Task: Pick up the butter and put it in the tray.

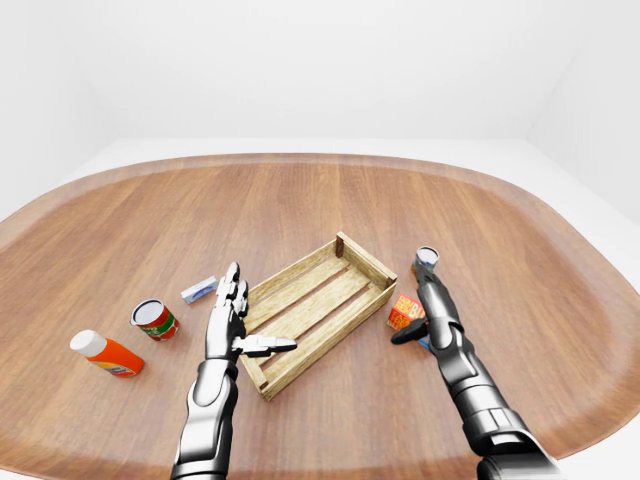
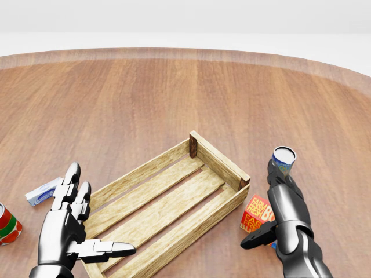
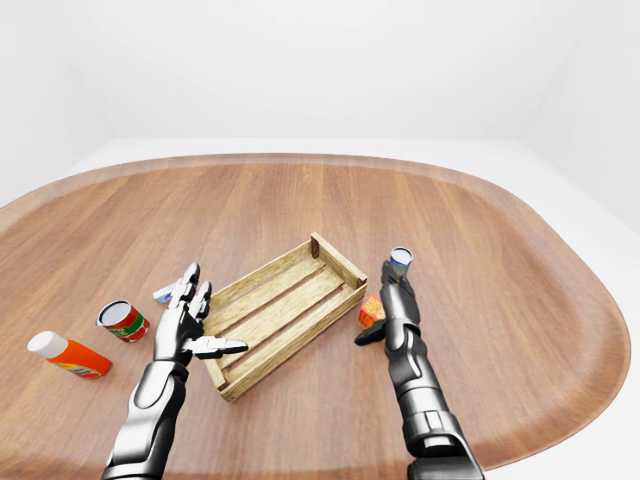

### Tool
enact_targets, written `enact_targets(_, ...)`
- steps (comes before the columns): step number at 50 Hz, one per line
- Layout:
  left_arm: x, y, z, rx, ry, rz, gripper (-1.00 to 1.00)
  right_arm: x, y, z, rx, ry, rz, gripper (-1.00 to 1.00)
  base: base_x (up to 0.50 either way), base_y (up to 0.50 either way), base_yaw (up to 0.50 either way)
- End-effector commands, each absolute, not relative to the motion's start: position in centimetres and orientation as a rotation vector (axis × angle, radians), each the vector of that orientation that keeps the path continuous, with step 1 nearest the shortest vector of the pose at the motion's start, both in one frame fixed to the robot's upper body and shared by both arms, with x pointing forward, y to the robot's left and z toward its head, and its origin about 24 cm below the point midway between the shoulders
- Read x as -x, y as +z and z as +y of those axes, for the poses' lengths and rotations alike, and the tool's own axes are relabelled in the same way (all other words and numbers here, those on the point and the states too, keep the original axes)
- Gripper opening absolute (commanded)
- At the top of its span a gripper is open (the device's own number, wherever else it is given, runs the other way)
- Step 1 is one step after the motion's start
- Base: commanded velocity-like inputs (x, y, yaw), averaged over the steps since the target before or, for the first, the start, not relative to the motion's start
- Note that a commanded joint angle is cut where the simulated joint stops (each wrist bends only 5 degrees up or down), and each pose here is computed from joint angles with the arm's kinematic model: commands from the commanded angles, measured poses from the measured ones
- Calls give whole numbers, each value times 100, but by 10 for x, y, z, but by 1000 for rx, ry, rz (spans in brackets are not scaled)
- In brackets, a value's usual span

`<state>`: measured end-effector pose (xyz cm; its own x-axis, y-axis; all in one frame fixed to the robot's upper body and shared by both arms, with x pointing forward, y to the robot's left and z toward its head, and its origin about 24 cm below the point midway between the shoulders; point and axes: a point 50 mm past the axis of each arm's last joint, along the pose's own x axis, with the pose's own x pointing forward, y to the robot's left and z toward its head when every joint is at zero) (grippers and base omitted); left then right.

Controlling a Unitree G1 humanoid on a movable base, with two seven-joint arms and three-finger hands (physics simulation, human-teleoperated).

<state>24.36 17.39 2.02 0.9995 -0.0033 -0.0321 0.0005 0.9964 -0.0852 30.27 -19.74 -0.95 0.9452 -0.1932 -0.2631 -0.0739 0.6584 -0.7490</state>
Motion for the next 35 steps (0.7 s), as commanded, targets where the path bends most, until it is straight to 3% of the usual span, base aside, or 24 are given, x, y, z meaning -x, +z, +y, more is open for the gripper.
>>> enact_targets(1, -243, 19, 173, 88, -4, 37, 100, -299, -40, -214, 849, -145, 522, 99, 0, 0, 0)
enact_targets(6, -244, 19, 175, 92, -3, 37, 100, -294, -50, -230, 853, -213, 627, 99, 0, 0, 0)
enact_targets(27, -246, 17, 178, 101, 3, 45, 100, -297, -47, -237, 901, -275, 648, 100, 0, 0, 0)
enact_targets(28, -246, 17, 178, 101, 4, 44, 100, -301, -43, -238, 920, -291, 626, -79, 0, 0, 0)
enact_targets(29, -246, 17, 178, 101, 4, 45, 100, -302, -42, -237, 917, -279, 630, -100, 0, 0, 0)
enact_targets(35, -247, 17, 179, 103, 9, 47, 100, -305, -41, -233, 925, -261, 619, -100, 0, 0, 0)
